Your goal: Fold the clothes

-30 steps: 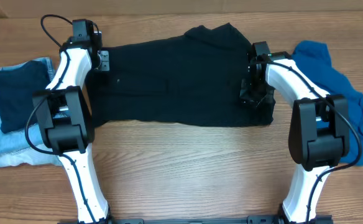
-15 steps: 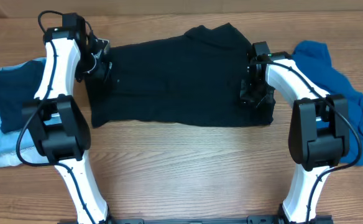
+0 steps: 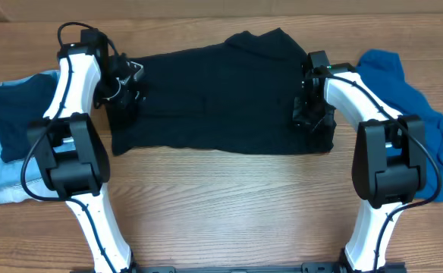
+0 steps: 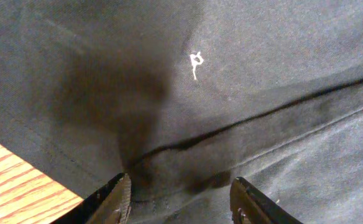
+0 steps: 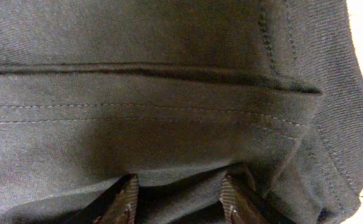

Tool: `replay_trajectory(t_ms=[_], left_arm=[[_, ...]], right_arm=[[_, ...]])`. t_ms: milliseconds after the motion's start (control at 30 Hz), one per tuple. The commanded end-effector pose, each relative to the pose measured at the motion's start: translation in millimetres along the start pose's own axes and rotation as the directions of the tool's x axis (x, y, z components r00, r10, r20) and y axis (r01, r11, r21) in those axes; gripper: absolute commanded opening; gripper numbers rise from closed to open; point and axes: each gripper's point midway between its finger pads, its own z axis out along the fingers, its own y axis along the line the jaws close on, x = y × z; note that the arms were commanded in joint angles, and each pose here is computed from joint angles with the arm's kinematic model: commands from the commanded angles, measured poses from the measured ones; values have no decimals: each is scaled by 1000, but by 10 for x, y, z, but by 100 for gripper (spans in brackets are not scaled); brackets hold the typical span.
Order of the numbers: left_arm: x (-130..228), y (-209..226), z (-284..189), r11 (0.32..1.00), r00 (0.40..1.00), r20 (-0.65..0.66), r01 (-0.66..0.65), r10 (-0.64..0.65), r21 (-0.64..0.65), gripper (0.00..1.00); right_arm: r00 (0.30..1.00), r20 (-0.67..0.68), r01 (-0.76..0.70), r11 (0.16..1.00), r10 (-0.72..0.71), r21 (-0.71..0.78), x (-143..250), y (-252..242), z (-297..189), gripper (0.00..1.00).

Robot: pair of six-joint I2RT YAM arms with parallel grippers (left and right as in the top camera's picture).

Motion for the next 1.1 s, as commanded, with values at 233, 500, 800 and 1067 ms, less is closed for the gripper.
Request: replay_trajectory(t_ms=[233, 500, 800, 1067], left_arm=[[-2, 144, -31, 999, 999, 22, -37, 37, -37, 55], [5, 68, 16, 999, 999, 22, -34, 34, 8, 31], [65, 87, 15, 1000, 1000, -5, -30, 30, -3, 40], [118, 74, 138, 1000, 999, -35, -24, 25, 18, 42]], right_arm=[[997, -77, 0, 999, 4, 46, 192, -123, 213, 49], [997, -79, 0, 999, 4, 47, 198, -126, 212, 49], [997, -81, 0, 999, 4, 48, 201, -127, 212, 49], [997, -80, 0, 999, 4, 47, 200, -126, 212, 49]])
